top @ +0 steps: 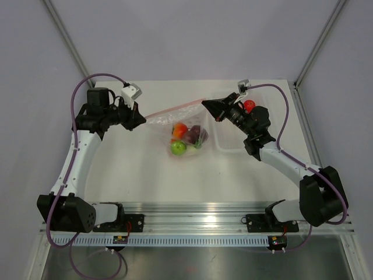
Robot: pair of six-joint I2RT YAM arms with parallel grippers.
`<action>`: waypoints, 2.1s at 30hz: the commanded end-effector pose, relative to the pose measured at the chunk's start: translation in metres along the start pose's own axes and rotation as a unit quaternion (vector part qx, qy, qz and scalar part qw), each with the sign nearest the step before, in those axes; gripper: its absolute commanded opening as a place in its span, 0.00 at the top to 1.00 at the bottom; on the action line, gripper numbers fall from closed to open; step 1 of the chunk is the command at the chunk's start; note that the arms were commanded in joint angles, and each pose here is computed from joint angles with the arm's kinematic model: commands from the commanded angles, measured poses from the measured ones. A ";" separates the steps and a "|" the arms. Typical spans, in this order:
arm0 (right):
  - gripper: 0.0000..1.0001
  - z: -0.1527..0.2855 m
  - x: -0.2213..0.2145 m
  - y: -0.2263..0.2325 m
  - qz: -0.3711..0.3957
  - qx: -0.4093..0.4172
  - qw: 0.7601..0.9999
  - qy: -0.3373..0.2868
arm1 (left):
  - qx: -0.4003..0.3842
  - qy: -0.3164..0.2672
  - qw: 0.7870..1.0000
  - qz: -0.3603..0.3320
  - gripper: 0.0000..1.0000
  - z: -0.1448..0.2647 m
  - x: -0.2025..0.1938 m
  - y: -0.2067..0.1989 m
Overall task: Place the food in the zip-top bag and seal the zipper
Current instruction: Zip the zipper food storage bag at the center of the board, then place the zipper food storage bag at the center of the board, then reset both arms
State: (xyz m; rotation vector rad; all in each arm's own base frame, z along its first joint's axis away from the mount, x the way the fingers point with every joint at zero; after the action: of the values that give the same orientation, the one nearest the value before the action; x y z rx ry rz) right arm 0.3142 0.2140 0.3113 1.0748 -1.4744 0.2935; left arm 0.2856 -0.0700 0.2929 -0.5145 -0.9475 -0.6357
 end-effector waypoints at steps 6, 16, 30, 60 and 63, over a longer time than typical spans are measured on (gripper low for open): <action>1.00 -0.024 0.034 0.000 -0.001 0.023 0.998 -0.052 | 0.062 -0.055 0.997 0.012 1.00 0.018 0.039 0.018; 1.00 -0.094 0.063 -0.009 0.035 0.078 0.995 -0.049 | 0.151 -0.166 0.975 -0.009 1.00 0.032 0.120 0.051; 0.03 -0.070 -0.014 -0.034 -0.037 0.049 0.996 0.070 | 0.098 -0.174 0.980 -0.021 0.13 0.050 0.100 0.013; 0.01 0.099 0.045 -0.065 0.110 -0.550 0.806 0.188 | 0.218 -0.136 0.944 0.206 0.01 0.056 0.047 0.002; 0.01 0.118 0.039 -0.064 0.107 -0.583 0.778 0.207 | 0.233 -0.139 0.939 0.210 0.01 0.056 0.035 0.001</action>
State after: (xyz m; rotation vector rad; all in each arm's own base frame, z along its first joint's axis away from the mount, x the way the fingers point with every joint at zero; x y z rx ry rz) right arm 0.3104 0.1018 0.2933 -0.0111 -1.0971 -0.1356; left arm 0.2770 -0.0451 0.3447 -0.3899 -1.1107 -0.0055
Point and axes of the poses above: each gripper's point midway between its finger pads, its own z axis back along the fingers, its own y axis along the line the jaws close on, x = y × z, the point moved 7 cm from there along z, back along the fingers, and after that the axes turned 2 degrees about z, right-handed, at the moved point
